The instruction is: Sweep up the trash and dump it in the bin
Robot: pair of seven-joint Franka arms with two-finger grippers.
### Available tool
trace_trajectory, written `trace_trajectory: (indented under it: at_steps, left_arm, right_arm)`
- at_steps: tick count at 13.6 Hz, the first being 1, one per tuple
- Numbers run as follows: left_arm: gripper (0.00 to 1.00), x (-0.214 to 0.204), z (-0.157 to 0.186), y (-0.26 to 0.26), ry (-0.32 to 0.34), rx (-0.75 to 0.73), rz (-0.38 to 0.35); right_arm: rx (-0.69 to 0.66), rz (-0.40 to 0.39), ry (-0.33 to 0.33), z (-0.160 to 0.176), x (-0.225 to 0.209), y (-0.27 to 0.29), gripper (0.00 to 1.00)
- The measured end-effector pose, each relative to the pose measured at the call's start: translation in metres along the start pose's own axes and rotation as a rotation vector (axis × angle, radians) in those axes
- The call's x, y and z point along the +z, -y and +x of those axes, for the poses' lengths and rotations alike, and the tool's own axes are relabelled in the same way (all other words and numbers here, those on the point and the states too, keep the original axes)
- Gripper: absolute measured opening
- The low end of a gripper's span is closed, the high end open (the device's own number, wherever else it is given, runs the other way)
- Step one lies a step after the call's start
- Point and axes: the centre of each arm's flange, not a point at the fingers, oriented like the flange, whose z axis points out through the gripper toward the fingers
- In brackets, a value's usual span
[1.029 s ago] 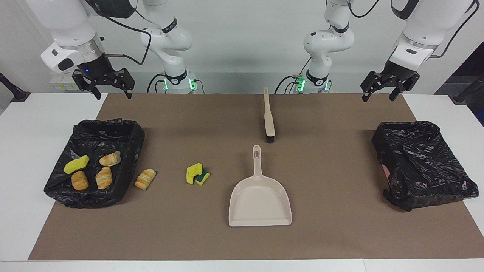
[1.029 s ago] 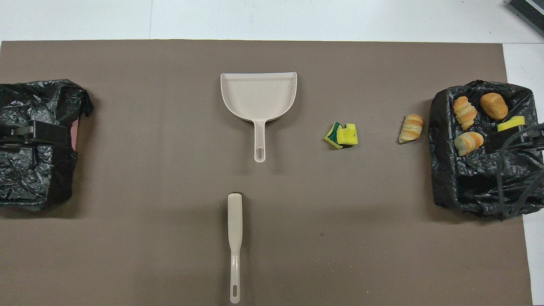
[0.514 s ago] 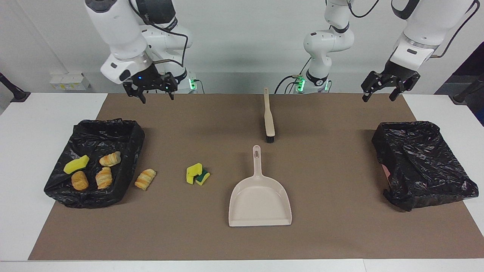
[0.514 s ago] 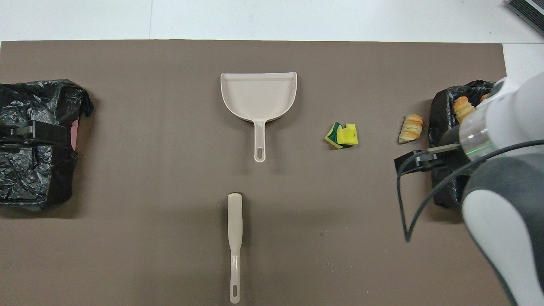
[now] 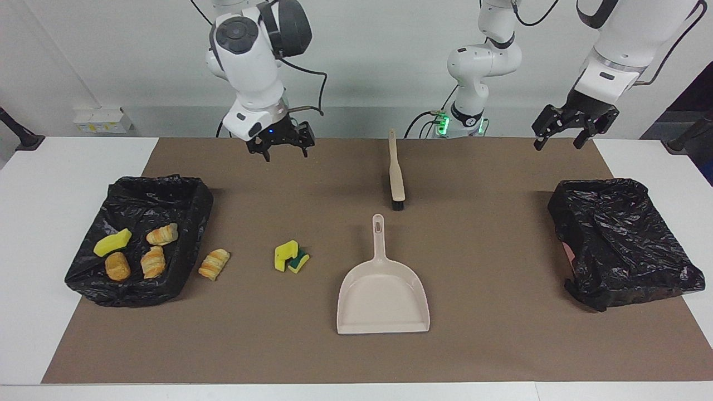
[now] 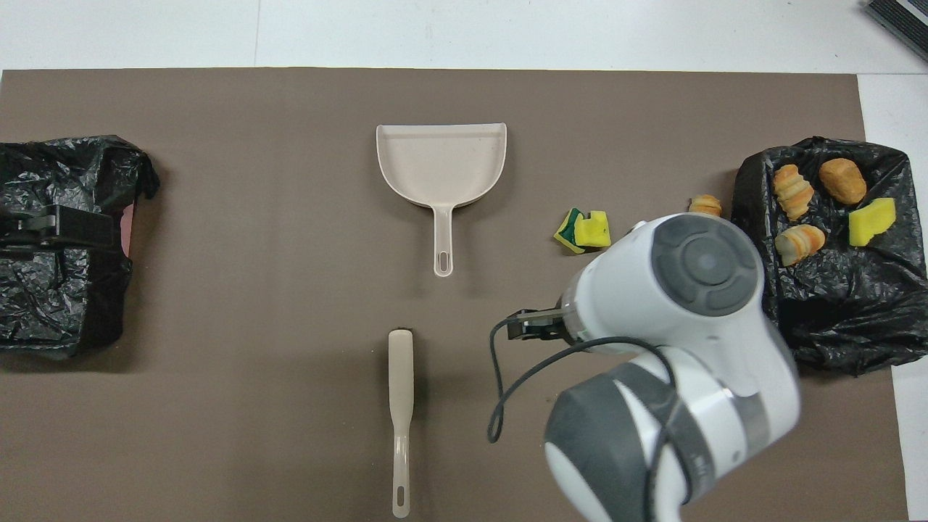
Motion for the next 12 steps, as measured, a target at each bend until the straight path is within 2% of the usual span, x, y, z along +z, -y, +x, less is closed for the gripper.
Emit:
trace_trajectory:
  at_steps: [6, 10, 12]
  left_arm:
    - [1.0, 0.0, 0.0, 0.0, 0.0, 0.0, 0.0]
    - [1.0, 0.0, 0.0, 0.0, 0.0, 0.0, 0.0]
    - [1.0, 0.0, 0.0, 0.0, 0.0, 0.0, 0.0]
  right_arm:
    - [0.113, -0.017, -0.034, -0.048, 0.056, 0.111, 1.0]
    - [0.11, -0.051, -0.052, -0.091, 0.079, 0.162, 1.0]
    - [0.079, -0.076, -0.064, -0.107, 0.107, 0.182, 1.0]
